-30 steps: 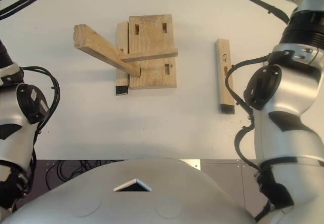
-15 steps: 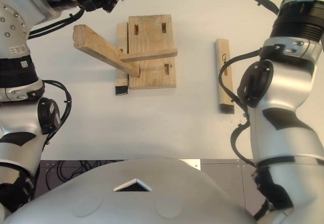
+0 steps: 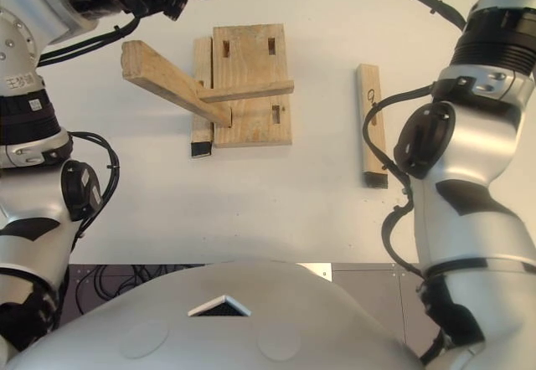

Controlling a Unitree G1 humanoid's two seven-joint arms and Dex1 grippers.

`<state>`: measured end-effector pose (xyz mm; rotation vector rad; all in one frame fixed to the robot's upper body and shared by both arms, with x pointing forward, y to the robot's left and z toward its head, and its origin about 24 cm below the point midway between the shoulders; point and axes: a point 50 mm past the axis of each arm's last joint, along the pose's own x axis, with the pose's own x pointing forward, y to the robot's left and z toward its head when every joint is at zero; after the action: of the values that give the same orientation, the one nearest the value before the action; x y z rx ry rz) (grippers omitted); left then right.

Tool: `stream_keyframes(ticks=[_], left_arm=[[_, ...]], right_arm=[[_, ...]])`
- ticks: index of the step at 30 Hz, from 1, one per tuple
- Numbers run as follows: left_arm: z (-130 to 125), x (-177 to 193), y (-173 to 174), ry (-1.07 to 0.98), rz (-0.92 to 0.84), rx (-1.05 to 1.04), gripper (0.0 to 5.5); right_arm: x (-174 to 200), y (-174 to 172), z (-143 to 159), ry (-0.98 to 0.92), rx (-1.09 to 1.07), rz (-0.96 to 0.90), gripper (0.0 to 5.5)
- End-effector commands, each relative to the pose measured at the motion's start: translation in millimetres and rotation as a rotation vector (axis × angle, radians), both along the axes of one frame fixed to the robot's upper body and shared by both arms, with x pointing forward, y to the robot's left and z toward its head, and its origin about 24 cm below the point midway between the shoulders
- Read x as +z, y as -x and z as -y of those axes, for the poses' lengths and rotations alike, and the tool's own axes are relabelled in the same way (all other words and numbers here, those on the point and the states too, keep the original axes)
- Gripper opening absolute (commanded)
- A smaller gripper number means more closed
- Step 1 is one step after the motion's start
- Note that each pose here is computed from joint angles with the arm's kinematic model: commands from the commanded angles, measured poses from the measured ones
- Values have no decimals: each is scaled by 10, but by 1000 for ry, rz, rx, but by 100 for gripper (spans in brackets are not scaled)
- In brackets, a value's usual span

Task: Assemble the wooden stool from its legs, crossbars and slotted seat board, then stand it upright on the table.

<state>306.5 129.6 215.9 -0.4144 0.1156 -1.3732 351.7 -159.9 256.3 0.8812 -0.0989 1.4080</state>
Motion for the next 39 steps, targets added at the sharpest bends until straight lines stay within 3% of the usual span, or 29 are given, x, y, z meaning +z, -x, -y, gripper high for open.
stream_keyframes(ticks=[1, 4, 11, 14, 22, 39], left_arm=[[-44, -24, -48, -15, -6, 58, 241], [-56, -6, -55, -16, 8, 76, 277], [-209, 223, -39, 220, -22, 121, 373], [-346, 275, -80, 332, -60, 202, 373], [-384, 154, -73, 329, -111, 295, 373], [-374, 48, -62, 341, -150, 307, 373]], right_arm=[[117, 8, 75, -6, -74, 78, 210], [158, 15, 100, 52, -145, 156, 208], [-88, -4, 299, 269, -314, 248, 205], [-336, 29, 408, 376, -339, 255, 205], [-907, 281, 505, 450, -267, 152, 205], [-1284, 408, 550, 468, -248, 14, 205]])
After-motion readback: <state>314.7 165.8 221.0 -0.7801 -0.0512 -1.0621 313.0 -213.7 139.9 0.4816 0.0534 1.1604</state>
